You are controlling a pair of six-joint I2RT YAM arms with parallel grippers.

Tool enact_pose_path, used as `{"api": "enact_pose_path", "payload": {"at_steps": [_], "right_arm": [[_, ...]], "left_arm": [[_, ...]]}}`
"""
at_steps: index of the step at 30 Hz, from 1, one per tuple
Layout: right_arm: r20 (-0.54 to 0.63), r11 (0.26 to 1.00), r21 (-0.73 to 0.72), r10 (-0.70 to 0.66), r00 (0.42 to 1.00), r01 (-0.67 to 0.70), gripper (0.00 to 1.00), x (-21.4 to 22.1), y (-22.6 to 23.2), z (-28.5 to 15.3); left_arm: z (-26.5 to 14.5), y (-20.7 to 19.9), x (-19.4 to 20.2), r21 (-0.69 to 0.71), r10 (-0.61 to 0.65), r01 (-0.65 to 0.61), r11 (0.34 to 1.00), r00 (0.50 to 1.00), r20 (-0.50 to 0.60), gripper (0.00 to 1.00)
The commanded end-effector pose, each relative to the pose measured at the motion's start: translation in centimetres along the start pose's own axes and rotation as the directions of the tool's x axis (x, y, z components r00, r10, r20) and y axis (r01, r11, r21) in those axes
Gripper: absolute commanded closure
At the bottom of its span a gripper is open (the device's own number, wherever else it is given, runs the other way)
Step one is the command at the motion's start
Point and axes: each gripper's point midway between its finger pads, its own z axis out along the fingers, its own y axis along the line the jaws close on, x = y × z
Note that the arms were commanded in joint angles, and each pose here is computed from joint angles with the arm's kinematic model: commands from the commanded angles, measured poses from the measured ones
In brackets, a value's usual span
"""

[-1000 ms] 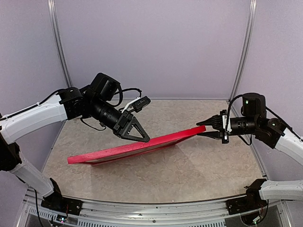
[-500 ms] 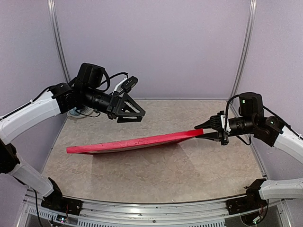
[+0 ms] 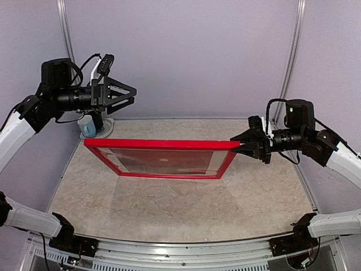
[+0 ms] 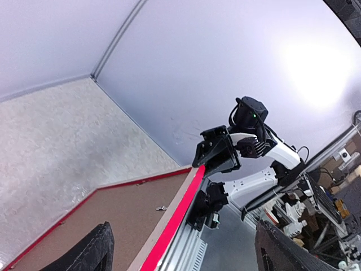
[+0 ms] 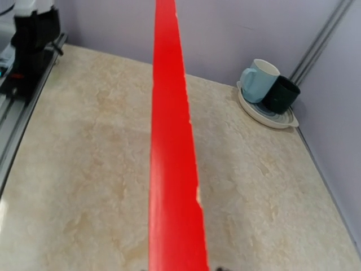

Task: Put the photo into the frame
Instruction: Pass from the left arm to the right, then turn over the photo frame.

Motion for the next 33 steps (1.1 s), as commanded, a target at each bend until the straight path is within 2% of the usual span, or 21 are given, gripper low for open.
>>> {"api": "enact_pose_path", "payload": {"at_steps": [1,6,10,13,21,27,33], "right_arm": [[0.037,0.988,0.007,0.153,0.988,-0.153,1.00,-2.3,-1.4,-0.3],[0.030,0.961,0.031,0.274,0.961,-0.275,1.00,-2.5,-3.1,0.4],[0.022,0.908,0.150,0.393,0.919,-0.392,1.00,-1.3,-5.3,0.6],[0.053,0.878,0.205,0.431,0.901,-0.432,1.00,-1.1,-6.0,0.2],[0.130,0.840,0.304,0.431,0.893,-0.450,1.00,-2.8,-7.9,-1.4],[0.127,0.768,0.317,0.548,0.827,-0.557,1.00,-2.1,-9.6,-0.8],[0.152,0.742,0.272,0.596,0.789,-0.613,1.00,-2.1,-10.3,-0.2]], "left_arm": [[-3.1,-1.2,-3.1,-0.099,0.114,-0.099,0.990,0.981,0.157,0.15],[-5.2,-1.3,-3.9,-0.192,0.153,-0.107,0.975,0.958,0.242,0.14],[-6.5,0.3,-3.7,-0.288,0.167,-0.079,0.954,0.941,0.294,0.14],[-7.2,1.2,-3.1,-0.326,0.173,-0.063,0.943,0.931,0.322,0.14],[-7.7,2.6,-1.0,-0.342,0.152,-0.028,0.939,0.928,0.340,0.15],[-8.4,2.4,-0.5,-0.345,0.157,-0.027,0.938,0.922,0.354,0.16],[-8.6,2.5,0.2,-0.344,0.146,-0.017,0.939,0.924,0.353,0.16]]}}
